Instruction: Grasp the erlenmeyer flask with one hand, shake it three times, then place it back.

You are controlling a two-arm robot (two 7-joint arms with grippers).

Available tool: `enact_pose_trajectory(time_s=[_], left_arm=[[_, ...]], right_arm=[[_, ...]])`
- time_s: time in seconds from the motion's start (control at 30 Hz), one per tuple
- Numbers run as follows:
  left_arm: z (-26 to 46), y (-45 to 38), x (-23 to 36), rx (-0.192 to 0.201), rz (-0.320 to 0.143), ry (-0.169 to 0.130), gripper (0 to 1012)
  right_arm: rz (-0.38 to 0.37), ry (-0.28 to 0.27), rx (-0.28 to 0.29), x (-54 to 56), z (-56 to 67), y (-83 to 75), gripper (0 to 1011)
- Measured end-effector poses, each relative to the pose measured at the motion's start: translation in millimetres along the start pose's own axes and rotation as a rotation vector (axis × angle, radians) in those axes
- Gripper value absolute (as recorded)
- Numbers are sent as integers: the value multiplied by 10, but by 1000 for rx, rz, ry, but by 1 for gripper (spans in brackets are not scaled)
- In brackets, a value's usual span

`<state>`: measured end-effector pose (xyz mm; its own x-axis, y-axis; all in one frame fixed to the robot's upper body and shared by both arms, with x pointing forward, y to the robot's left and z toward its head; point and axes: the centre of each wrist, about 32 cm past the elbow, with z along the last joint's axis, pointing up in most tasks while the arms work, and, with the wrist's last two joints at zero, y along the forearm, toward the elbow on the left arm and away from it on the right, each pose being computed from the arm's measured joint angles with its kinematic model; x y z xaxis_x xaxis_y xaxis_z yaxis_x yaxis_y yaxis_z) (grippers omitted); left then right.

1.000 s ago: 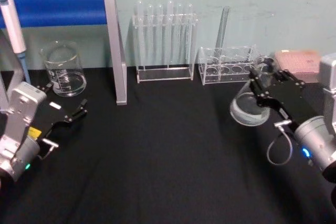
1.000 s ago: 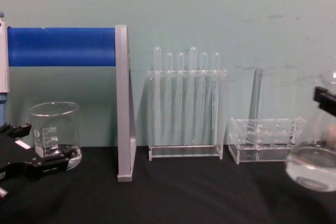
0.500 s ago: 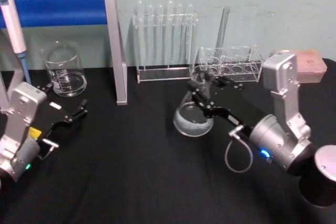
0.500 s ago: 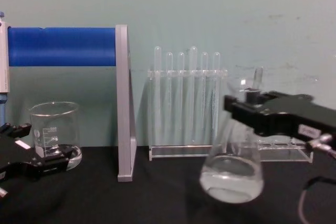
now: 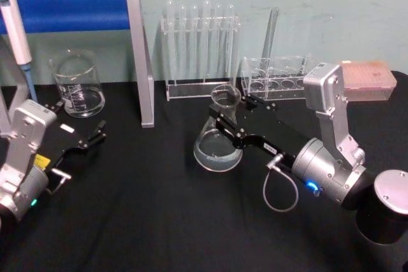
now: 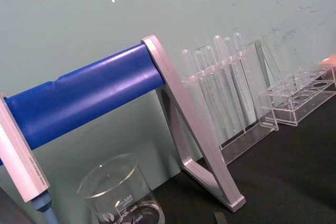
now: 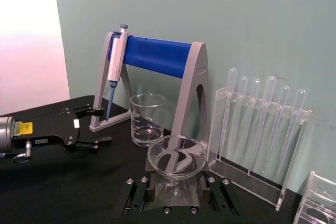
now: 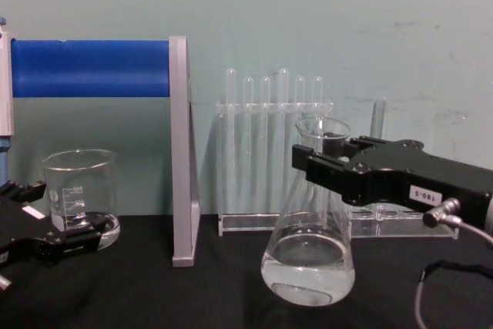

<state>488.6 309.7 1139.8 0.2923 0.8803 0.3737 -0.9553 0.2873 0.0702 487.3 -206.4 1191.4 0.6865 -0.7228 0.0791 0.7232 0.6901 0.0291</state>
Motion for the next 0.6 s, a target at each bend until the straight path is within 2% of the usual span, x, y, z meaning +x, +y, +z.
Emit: enact_pose_trajectory(time_s=[0.3,0.6], left_arm=[[0,0,0,0,0,0,1001],[0,0,0,0,0,0,1001]], right_arm=[[22,7,-3,42,3,-29,456],[97,23,2,108,-36,-95,456]])
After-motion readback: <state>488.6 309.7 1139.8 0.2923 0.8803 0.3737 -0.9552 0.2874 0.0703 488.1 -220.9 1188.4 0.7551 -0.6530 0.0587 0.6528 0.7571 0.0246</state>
